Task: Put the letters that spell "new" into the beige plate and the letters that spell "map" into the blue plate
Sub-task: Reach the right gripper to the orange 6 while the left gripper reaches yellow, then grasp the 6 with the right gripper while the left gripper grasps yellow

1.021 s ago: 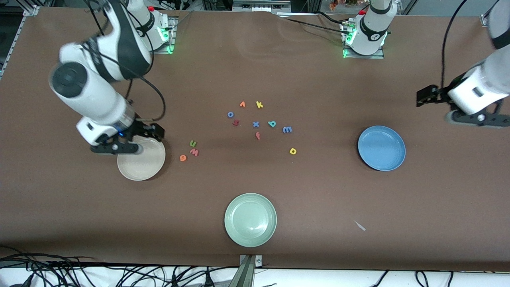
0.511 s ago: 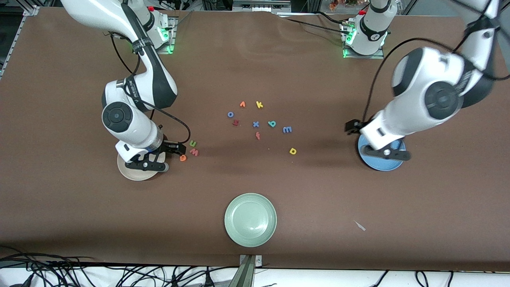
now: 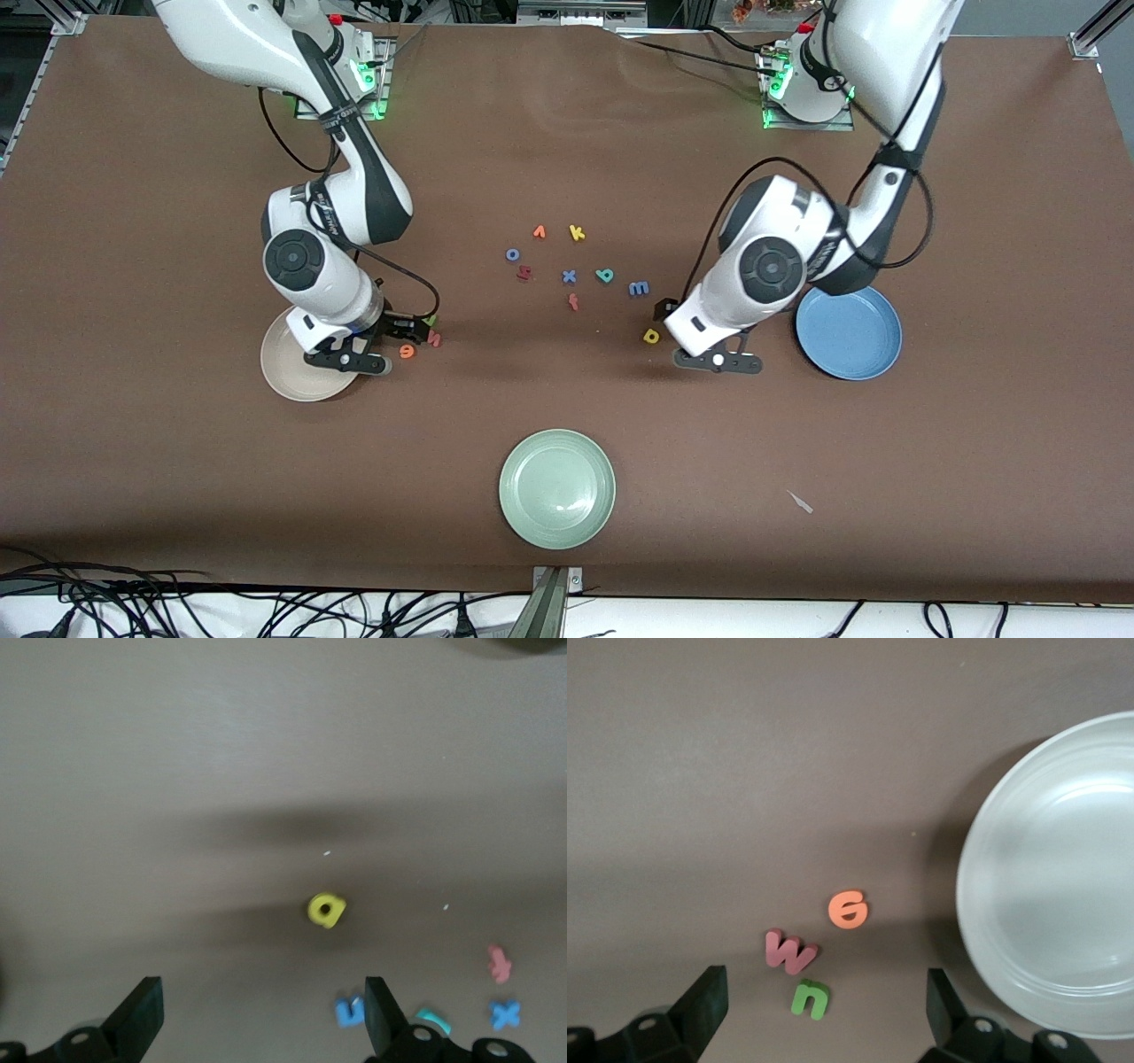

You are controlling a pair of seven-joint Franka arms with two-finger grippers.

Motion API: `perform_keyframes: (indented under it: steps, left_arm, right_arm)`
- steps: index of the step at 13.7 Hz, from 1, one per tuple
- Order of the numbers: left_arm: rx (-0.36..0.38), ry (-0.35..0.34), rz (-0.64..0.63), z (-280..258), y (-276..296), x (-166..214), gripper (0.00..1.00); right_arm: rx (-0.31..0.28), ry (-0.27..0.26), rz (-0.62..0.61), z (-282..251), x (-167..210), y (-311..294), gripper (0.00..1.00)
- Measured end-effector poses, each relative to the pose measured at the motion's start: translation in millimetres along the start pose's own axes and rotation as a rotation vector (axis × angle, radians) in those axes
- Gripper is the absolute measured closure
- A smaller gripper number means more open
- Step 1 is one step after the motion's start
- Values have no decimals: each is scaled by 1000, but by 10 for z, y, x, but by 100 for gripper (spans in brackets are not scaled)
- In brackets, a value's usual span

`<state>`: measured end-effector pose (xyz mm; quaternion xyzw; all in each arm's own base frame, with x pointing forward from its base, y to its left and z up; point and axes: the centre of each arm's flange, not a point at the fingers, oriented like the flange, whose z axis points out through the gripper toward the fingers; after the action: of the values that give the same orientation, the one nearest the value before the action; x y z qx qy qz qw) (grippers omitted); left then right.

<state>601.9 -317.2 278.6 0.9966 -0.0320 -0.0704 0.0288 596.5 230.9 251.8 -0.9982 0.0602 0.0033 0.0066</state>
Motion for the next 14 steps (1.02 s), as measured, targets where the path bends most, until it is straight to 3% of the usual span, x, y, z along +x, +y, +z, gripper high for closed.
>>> perform_keyframes:
  steps: [10, 14]
  left_arm:
    - [-7, 6, -54, 958, 374, -79, 3]
    - [-1, -1, -56, 1072, 379, -90, 13]
  right_arm:
    - [-8, 11, 1, 494, -56, 26, 2]
    - [-6, 23, 2, 641, -53, 41, 6]
